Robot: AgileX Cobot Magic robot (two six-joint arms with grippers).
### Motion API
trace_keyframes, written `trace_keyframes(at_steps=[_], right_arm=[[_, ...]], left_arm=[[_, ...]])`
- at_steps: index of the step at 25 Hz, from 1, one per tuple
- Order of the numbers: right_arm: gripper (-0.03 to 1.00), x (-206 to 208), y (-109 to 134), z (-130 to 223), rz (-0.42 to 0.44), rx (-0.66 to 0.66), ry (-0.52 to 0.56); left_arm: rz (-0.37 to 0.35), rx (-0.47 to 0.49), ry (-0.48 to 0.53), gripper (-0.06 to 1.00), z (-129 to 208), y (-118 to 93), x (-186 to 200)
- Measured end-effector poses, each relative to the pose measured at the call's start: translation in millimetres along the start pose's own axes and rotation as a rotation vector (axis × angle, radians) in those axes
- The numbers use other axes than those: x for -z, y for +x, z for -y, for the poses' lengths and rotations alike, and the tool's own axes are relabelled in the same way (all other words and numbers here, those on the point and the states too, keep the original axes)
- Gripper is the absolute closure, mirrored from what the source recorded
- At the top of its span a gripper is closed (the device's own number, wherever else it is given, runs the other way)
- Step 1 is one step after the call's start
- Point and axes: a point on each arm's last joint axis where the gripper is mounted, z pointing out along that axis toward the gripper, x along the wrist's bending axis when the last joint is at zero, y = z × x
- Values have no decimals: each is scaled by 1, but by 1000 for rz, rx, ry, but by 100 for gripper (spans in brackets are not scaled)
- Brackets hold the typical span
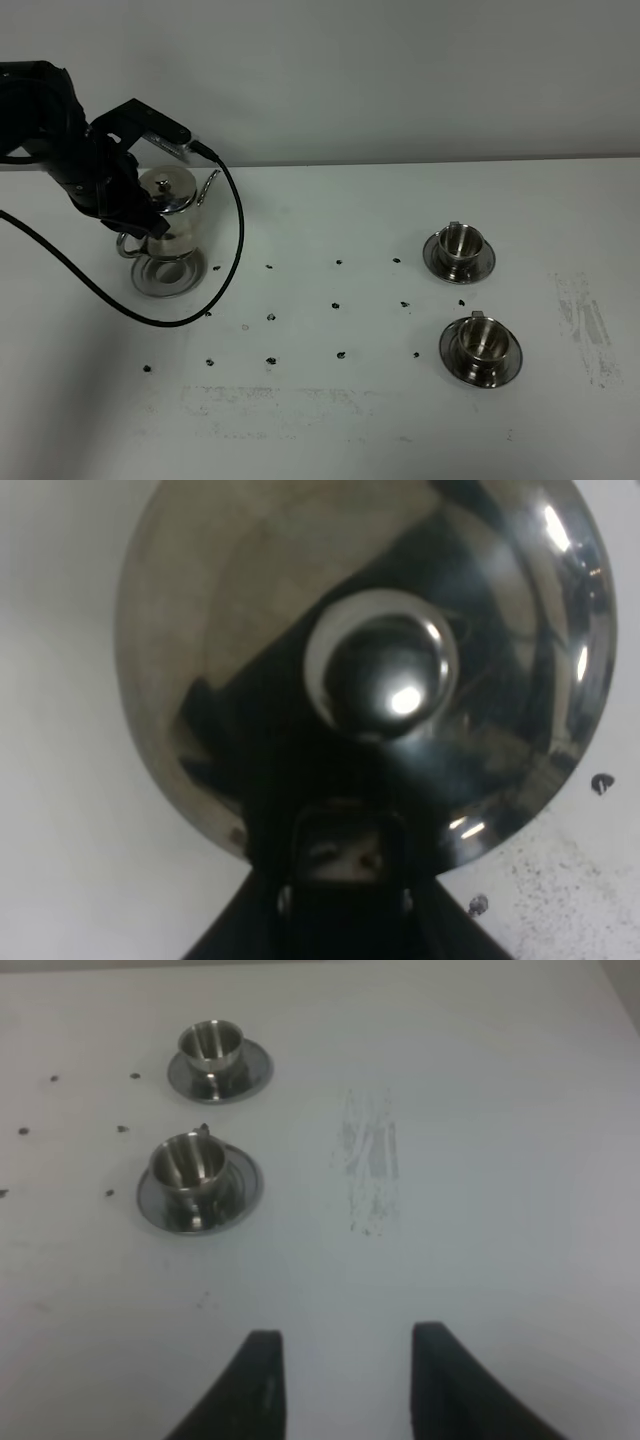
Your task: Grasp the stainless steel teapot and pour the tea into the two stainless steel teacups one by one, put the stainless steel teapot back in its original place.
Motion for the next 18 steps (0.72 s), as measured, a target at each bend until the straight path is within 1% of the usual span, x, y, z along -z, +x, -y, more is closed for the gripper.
trace_keyframes(at_steps=[8,13,18], right_arm=[[67,0,0,0,0,0,0],[67,0,0,0,0,0,0],[67,0,0,0,0,0,0]], left_arm=[[16,-42,-60,72,-5,-5,17],[26,-100,-96,72,-15,-17,23],[21,-154,-160,72,-36,-33,32]])
